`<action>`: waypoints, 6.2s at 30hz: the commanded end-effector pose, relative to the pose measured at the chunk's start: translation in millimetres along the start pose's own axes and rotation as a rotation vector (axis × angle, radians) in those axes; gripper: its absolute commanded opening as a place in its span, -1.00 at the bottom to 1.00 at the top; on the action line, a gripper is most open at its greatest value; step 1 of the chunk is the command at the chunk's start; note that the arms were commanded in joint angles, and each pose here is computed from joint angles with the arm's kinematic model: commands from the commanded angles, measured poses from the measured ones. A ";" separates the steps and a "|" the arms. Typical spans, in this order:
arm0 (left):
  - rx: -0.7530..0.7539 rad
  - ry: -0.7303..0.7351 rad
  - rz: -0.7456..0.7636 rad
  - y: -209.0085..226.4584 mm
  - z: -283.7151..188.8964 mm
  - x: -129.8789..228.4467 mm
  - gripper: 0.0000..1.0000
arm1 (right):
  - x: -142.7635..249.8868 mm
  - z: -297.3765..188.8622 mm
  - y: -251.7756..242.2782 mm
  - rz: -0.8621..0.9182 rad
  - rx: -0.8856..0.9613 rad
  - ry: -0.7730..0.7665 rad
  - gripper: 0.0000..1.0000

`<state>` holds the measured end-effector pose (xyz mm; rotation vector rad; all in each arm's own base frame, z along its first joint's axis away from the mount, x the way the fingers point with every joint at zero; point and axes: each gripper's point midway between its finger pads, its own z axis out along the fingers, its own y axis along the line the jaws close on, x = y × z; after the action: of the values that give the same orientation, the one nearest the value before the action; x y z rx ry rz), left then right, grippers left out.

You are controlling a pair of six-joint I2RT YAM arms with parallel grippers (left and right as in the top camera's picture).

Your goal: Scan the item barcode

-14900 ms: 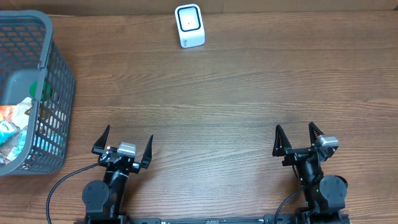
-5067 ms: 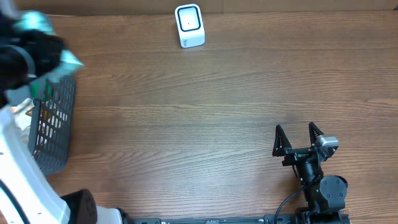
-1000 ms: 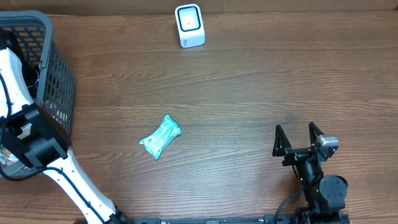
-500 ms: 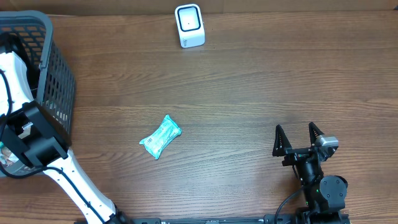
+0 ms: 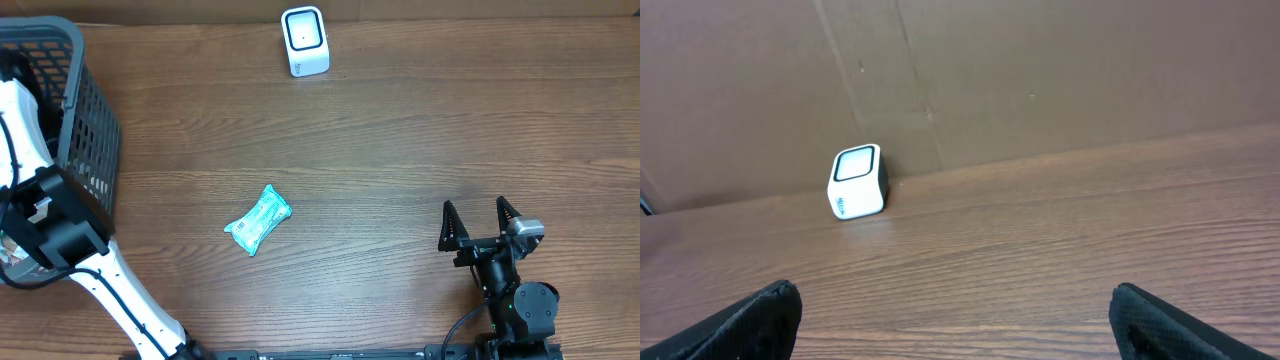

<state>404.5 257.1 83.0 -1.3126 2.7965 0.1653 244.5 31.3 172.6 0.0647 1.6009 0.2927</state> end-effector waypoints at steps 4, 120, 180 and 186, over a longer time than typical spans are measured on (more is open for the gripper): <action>0.063 -0.178 -0.052 -0.6 -81.0 -21.5 -0.23 | 2.1 0.0 0.3 0.002 -0.003 -0.003 1.00; 0.489 -0.653 0.340 -111.7 -375.7 191.8 1.00 | 2.1 0.0 0.3 0.002 -0.003 -0.003 1.00; -0.193 -0.417 -0.059 142.0 -15.9 -5.6 0.31 | 2.1 0.0 0.3 0.002 -0.003 -0.003 1.00; -0.255 -0.330 -0.063 149.0 19.2 1.9 0.10 | 2.1 0.0 0.3 0.002 -0.003 -0.003 1.00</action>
<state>300.8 348.4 96.0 -1.2627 2.4490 0.6297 244.5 31.3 172.6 0.0644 1.6009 0.2924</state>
